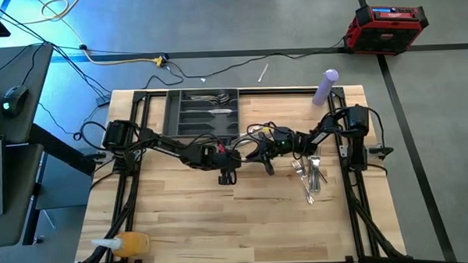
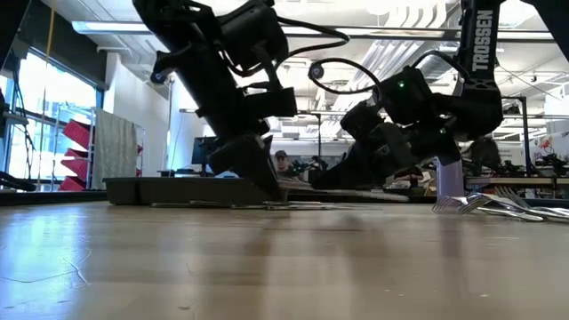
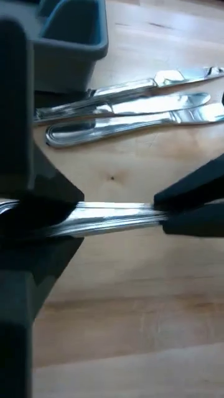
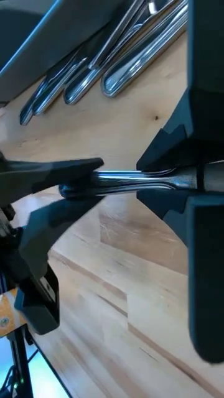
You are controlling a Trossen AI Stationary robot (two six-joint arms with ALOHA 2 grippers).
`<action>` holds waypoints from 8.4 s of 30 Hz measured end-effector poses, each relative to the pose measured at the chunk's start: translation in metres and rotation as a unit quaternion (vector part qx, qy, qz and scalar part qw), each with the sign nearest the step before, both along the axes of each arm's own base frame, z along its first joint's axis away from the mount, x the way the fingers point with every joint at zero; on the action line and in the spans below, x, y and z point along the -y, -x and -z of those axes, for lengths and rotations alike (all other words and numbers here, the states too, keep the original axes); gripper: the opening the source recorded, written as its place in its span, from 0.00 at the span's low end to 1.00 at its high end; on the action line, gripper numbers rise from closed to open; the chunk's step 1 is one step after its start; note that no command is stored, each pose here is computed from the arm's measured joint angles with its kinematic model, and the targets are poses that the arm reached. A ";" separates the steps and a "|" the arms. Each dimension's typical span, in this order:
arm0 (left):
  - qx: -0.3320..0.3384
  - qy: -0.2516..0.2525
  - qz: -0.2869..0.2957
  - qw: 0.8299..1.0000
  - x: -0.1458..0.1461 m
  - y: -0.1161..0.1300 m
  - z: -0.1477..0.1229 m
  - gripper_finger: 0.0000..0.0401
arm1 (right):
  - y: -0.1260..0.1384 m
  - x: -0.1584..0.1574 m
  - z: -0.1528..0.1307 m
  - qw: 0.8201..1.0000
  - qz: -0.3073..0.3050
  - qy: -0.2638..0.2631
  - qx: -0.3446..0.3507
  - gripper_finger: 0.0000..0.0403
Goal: Sort silverware
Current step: Put the silver knife into the organizing bin
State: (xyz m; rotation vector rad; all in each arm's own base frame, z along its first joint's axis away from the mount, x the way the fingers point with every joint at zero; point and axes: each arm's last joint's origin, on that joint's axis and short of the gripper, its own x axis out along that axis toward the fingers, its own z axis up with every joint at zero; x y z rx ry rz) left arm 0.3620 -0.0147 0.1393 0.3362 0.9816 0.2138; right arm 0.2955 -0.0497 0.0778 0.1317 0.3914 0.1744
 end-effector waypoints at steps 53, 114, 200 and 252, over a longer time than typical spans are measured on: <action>-0.209 -0.114 -0.055 0.970 -0.164 0.123 -0.100 0.00 | 0.066 -0.002 -0.162 0.981 0.069 0.135 0.123 0.32; 0.117 0.020 -0.164 0.979 -0.003 0.078 -0.153 0.26 | -0.029 0.081 -0.019 0.960 0.236 0.009 -0.149 0.17; 0.114 0.149 0.045 0.981 0.060 0.038 -0.035 0.26 | 0.004 -0.098 -0.006 0.986 0.122 0.039 -0.103 0.47; 0.117 0.117 0.020 0.986 0.044 0.035 -0.035 0.42 | -0.015 -0.087 -0.042 0.997 0.054 0.045 0.011 0.08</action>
